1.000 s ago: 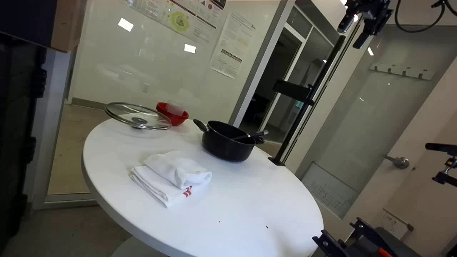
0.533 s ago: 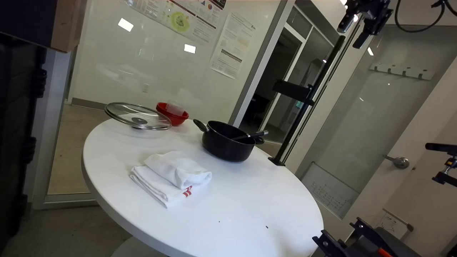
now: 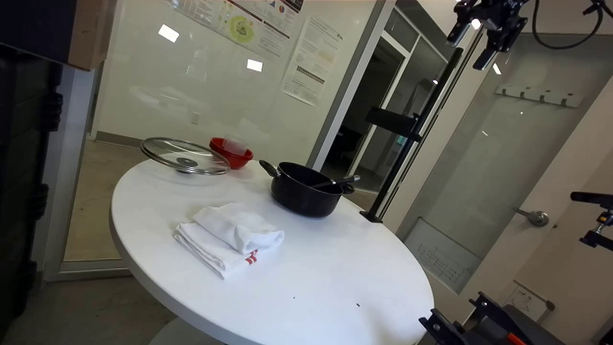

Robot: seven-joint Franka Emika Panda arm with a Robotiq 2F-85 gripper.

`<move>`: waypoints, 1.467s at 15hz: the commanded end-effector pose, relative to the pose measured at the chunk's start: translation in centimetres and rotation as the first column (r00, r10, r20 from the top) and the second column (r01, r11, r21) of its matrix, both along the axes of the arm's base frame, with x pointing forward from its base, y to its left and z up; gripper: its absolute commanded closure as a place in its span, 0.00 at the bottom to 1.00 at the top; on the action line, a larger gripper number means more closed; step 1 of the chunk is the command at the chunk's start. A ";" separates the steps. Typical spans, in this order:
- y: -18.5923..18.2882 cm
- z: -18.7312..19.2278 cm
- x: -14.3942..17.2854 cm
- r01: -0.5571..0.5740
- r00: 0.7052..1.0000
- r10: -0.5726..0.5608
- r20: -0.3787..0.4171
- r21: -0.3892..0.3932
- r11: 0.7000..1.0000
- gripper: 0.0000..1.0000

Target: Remove the spoon from the pot.

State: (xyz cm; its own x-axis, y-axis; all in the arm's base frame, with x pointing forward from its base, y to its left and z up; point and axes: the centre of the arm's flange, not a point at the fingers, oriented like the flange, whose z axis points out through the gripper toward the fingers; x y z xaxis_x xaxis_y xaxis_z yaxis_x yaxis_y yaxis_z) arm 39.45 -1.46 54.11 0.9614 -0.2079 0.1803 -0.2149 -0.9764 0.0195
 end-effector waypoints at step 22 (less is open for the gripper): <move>-17.5 -10.4 12.6 0.687 0.603 -0.722 0.338 0.239 0.686 0.00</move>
